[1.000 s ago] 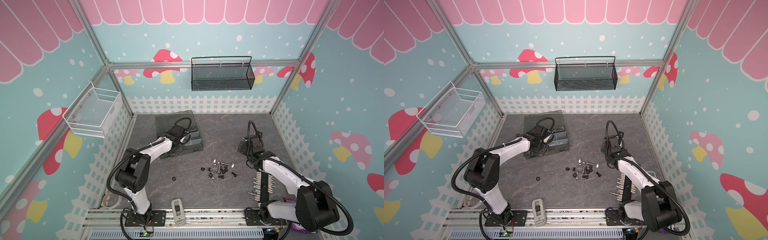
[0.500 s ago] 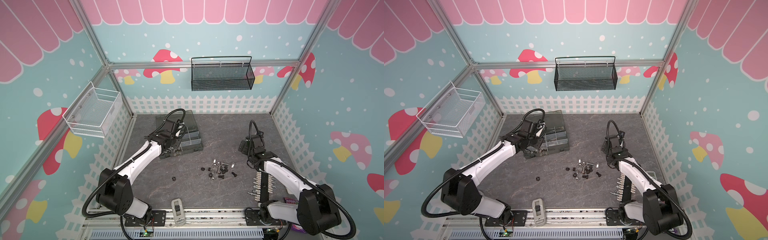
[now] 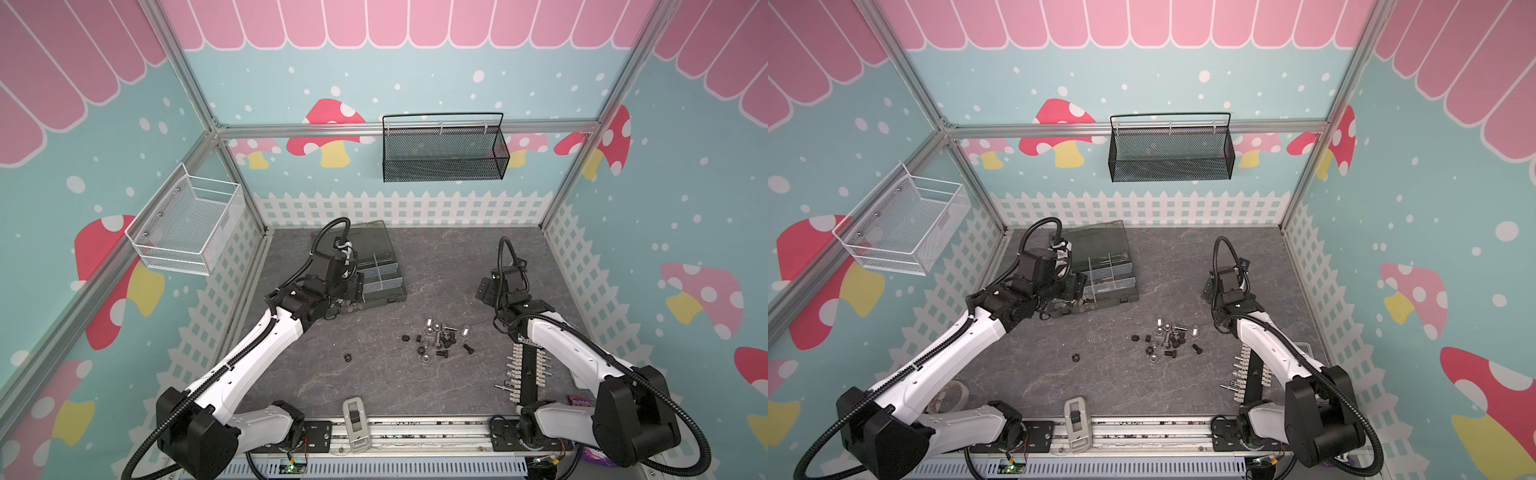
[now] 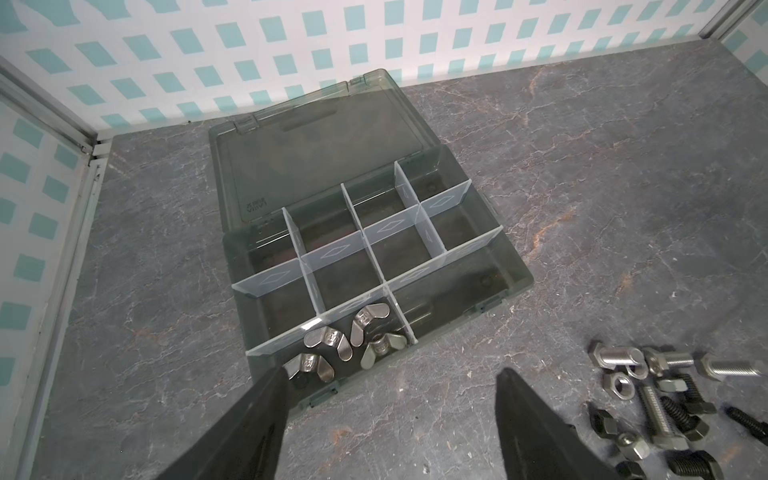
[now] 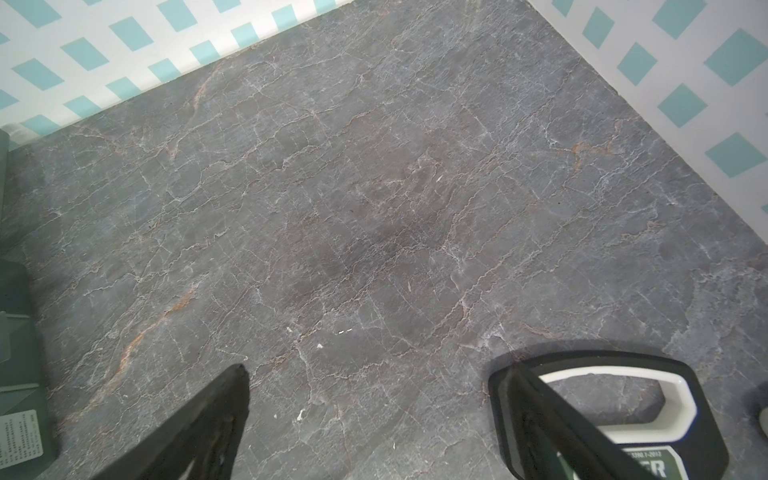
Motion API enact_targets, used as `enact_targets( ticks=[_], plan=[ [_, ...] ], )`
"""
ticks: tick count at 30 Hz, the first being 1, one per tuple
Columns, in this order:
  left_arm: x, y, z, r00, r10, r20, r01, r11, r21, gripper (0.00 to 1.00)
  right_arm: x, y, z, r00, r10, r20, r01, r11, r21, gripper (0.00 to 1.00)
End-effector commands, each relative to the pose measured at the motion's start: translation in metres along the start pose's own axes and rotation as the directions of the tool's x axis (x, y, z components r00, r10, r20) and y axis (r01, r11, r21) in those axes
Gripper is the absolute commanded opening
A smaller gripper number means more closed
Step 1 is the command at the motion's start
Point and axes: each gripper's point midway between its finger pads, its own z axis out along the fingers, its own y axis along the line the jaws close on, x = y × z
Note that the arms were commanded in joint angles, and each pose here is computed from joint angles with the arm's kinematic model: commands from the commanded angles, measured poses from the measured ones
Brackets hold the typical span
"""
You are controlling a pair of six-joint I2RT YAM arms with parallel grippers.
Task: Sort the screws and nuts into containers
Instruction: 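Move the left gripper back to the pile over a black hex nut, then lower the left gripper and close it on the black hex nut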
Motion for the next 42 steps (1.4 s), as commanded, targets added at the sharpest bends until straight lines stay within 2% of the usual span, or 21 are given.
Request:
enact_targets(
  ticks=[1, 7, 22, 32, 37, 41, 42],
  plan=[
    [0.021, 0.006, -0.004, 0.988, -0.152, -0.019, 0.152, 0.988, -0.015, 0.84, -0.008, 0.001, -0.002, 1.000, -0.007, 0.014, 0.006, 1.000, 0.018, 0.97],
    [0.064, 0.003, -0.002, 0.954, -0.279, -0.112, 0.281, 0.960, -0.006, 1.00, -0.004, -0.005, -0.003, 1.000, -0.014, 0.007, 0.013, 0.999, 0.048, 0.97],
    [0.130, -0.018, -0.008, 0.904, -0.362, -0.230, 0.359, 0.932, -0.055, 1.00, 0.008, -0.014, -0.002, 1.000, -0.013, -0.009, 0.013, 0.998, 0.065, 0.97],
    [0.186, -0.020, -0.003, 0.850, -0.385, -0.359, 0.358, 0.923, -0.143, 0.96, 0.013, -0.012, 0.003, 1.000, -0.014, -0.027, 0.015, 0.998, 0.055, 0.97],
    [0.197, -0.016, 0.002, 0.849, -0.370, -0.377, 0.326, 0.929, -0.177, 0.95, 0.018, -0.014, 0.004, 0.999, -0.008, -0.033, 0.010, 0.998, 0.058, 0.97],
    [0.207, -0.015, 0.007, 0.843, -0.363, -0.398, 0.310, 0.931, -0.193, 0.89, 0.021, -0.014, 0.005, 0.999, 0.002, -0.036, 0.000, 0.999, 0.053, 0.97],
    [0.211, -0.014, 0.009, 0.841, -0.361, -0.403, 0.305, 0.931, -0.198, 0.84, 0.023, -0.015, 0.005, 0.999, 0.005, -0.036, -0.003, 0.999, 0.053, 0.97]
  ],
)
